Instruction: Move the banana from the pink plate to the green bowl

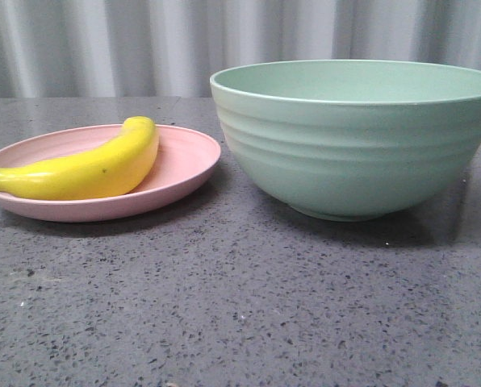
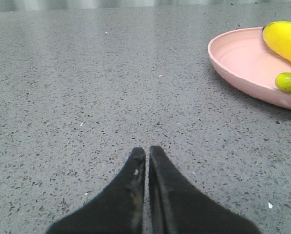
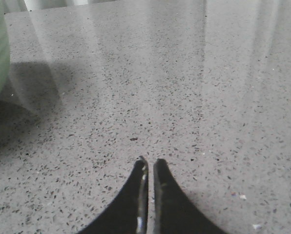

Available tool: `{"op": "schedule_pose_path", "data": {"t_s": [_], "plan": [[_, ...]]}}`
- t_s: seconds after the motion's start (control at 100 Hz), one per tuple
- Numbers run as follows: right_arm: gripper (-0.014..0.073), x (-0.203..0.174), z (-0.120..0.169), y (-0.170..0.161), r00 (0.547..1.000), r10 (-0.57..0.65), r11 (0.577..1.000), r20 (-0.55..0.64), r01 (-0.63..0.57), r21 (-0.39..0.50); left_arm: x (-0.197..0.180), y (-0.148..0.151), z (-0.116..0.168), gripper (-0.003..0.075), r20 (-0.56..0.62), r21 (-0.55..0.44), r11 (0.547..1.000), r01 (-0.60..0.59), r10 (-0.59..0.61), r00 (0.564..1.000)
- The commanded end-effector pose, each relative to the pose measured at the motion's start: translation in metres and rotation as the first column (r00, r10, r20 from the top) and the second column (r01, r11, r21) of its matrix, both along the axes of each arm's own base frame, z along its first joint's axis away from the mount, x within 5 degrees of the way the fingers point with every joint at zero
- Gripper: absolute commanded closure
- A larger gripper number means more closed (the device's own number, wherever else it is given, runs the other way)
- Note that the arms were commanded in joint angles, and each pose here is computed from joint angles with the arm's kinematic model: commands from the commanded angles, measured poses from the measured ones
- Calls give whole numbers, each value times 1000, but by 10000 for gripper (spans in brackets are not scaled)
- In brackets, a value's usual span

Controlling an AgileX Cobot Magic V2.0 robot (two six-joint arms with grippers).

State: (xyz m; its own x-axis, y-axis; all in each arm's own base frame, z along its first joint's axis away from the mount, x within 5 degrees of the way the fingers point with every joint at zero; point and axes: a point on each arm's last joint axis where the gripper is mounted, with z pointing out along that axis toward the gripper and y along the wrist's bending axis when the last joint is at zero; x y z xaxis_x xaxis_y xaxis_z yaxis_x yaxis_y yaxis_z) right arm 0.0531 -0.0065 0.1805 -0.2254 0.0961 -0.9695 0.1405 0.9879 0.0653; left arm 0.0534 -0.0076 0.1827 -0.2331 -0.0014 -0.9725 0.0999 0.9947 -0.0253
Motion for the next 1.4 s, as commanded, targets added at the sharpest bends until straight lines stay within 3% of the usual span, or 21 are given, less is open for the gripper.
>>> {"op": "schedule_pose_path", "data": {"t_s": [0.0, 0.79, 1.09, 1.39], "plan": [[657, 0, -5, -1, 1000, -8, 1000, 9, 8, -18, 0, 1, 5, 741, 85, -12, 1000, -13, 14, 996], [657, 0, -5, -1, 1000, -8, 1000, 9, 8, -18, 0, 2, 8, 741, 120, -15, 1000, -19, 20, 993], [657, 0, -4, -1, 1000, -9, 999, 23, 10, -39, 1, 4, 24, 741, 290, -33, 998, -45, 53, 955], [657, 2, 13, -1, 979, -5, 999, 203, 14, -43, 1, 4, 24, 741, 298, -33, 998, -46, 54, 953]]}}
